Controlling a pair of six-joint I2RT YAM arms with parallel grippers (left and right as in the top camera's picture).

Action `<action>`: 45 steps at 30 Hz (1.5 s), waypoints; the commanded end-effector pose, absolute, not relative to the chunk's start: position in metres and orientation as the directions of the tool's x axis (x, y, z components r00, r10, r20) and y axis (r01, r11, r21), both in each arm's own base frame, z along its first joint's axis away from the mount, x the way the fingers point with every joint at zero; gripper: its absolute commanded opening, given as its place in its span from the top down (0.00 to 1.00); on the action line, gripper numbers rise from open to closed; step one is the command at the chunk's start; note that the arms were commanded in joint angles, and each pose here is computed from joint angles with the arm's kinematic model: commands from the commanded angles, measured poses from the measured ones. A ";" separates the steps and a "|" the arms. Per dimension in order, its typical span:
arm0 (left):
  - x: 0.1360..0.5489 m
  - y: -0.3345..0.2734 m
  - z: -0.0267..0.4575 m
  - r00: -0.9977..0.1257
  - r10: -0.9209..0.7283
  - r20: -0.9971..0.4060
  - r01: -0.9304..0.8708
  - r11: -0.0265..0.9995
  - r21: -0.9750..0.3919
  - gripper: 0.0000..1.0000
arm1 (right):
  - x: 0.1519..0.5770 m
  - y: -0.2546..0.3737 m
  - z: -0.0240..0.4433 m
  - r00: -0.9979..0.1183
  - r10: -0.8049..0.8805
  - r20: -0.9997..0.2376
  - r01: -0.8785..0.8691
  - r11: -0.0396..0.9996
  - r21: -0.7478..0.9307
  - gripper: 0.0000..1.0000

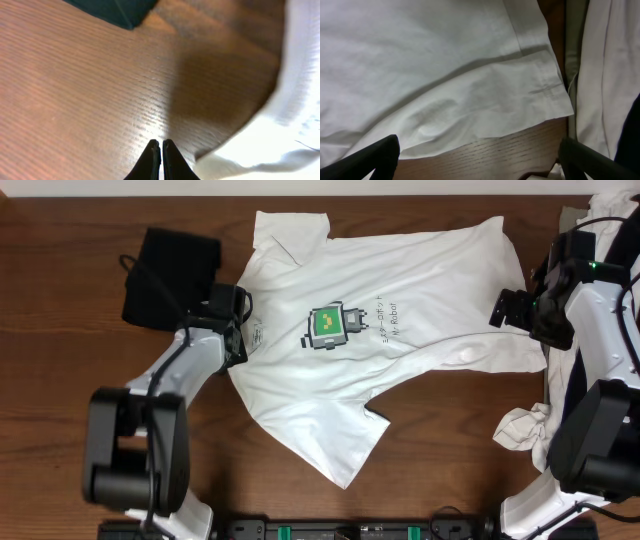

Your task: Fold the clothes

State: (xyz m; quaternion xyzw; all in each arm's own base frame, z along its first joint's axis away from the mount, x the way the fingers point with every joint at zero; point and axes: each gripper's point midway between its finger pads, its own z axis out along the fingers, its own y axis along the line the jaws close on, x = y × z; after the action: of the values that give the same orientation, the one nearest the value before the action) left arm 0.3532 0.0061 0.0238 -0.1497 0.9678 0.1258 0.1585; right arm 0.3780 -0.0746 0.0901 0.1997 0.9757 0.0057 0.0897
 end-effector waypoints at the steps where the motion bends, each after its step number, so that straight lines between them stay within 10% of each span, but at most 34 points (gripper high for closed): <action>1: 0.357 -0.015 0.053 -0.863 -0.344 -0.370 -0.378 0.925 0.021 0.93 | 0.377 -0.075 0.087 -0.899 0.409 -0.160 0.406 0.913 0.052 0.01; 23: 0.301 -0.040 -0.011 -0.882 -0.470 -0.039 -0.470 0.883 -0.011 0.93 | 0.377 -0.075 0.087 -0.898 0.409 -0.161 0.406 0.913 0.052 0.01; 45: 0.340 -0.007 -0.031 -0.957 -0.203 -0.207 -0.240 0.956 0.170 0.93 | 0.377 -0.075 0.087 -0.899 0.409 -0.160 0.406 0.913 0.052 0.01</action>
State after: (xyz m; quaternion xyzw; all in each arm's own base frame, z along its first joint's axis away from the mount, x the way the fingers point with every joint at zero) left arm 0.3529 -0.0216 -0.0046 -0.1410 0.9800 0.0539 0.1298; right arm 0.3779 -0.0746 0.0900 0.1997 0.9757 0.0057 0.0895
